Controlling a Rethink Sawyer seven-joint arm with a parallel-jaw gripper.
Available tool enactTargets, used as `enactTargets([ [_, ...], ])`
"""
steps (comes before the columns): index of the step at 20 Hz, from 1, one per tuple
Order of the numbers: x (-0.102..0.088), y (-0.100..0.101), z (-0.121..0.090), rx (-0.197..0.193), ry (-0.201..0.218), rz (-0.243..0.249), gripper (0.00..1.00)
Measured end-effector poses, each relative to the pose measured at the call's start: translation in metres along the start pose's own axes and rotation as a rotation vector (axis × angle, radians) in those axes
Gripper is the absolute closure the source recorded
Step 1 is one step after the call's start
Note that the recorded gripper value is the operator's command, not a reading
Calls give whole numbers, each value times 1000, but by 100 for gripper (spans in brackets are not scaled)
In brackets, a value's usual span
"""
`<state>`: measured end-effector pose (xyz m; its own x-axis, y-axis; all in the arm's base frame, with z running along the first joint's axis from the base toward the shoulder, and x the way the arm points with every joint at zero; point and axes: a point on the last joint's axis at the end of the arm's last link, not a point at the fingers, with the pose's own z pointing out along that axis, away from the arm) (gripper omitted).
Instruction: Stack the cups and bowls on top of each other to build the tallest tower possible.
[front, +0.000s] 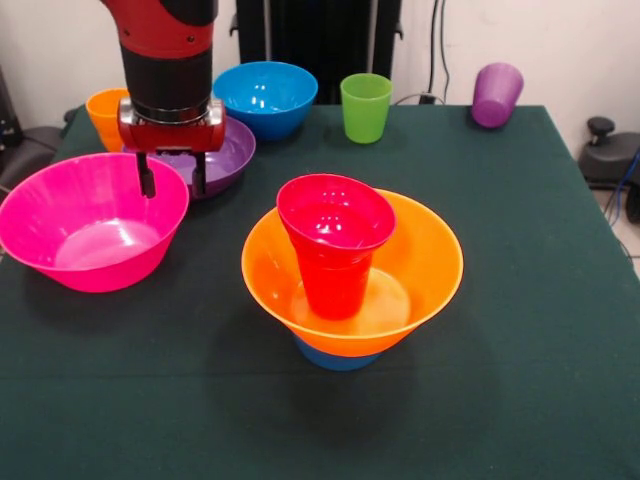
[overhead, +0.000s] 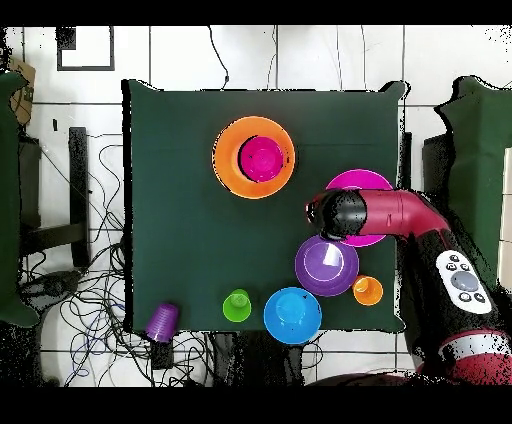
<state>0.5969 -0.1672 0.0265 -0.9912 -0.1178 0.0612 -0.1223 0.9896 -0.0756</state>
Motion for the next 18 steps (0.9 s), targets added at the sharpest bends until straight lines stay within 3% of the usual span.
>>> enactTargets([
  [11,31,14,-36,1,36,20,0],
  [18,41,12,-34,11,56,25,0],
])
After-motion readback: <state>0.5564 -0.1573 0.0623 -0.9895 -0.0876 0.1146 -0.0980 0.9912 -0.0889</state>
